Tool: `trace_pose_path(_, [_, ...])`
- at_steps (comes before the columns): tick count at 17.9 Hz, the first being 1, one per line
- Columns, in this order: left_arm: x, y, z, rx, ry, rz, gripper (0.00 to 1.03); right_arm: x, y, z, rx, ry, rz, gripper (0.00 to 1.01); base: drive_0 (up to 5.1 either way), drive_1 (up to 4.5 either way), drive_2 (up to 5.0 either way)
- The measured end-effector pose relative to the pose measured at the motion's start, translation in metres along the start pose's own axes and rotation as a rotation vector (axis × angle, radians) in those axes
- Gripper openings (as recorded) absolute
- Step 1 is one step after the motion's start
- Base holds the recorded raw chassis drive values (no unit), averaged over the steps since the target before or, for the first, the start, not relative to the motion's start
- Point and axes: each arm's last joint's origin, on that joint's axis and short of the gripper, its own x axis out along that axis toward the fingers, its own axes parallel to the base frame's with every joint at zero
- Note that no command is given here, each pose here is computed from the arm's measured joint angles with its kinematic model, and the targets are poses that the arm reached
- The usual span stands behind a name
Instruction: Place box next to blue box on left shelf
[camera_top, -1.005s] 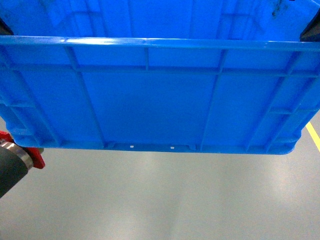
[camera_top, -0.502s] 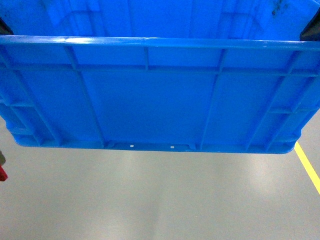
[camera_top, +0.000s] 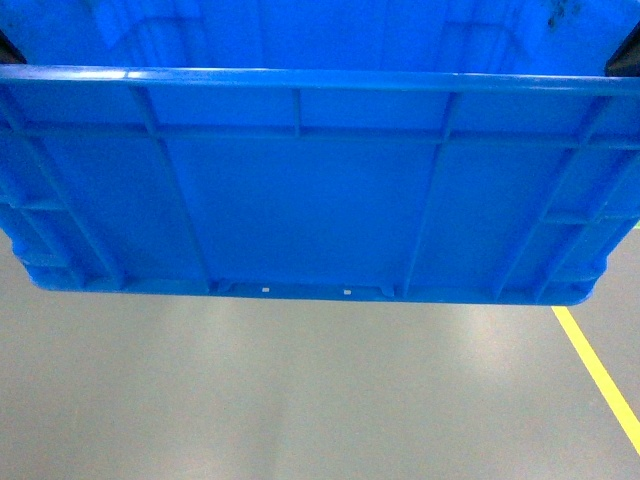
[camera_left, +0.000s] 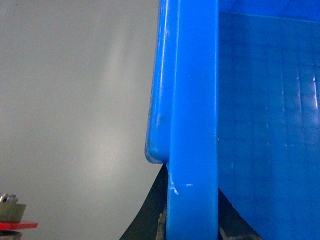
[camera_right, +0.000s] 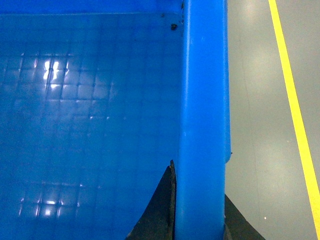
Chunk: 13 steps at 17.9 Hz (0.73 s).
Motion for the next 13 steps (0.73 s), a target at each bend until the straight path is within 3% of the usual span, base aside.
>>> trace_pose_path(12, [-0.0002,0.0000,0.0001,0.001,0.000,0.001,0.06,0.0001,0.0003,-0.0002,0.000,0.001,0.002,0.08,-1.5,-1.51,-1.5])
trace_pose_path(13, [-0.0002,0.0000,0.0000,0.001,0.000,0.001,0.06,0.0001,0.0003,0.0000,-0.001,0.000,0.002,0.08,0.0,4.12,-4.1])
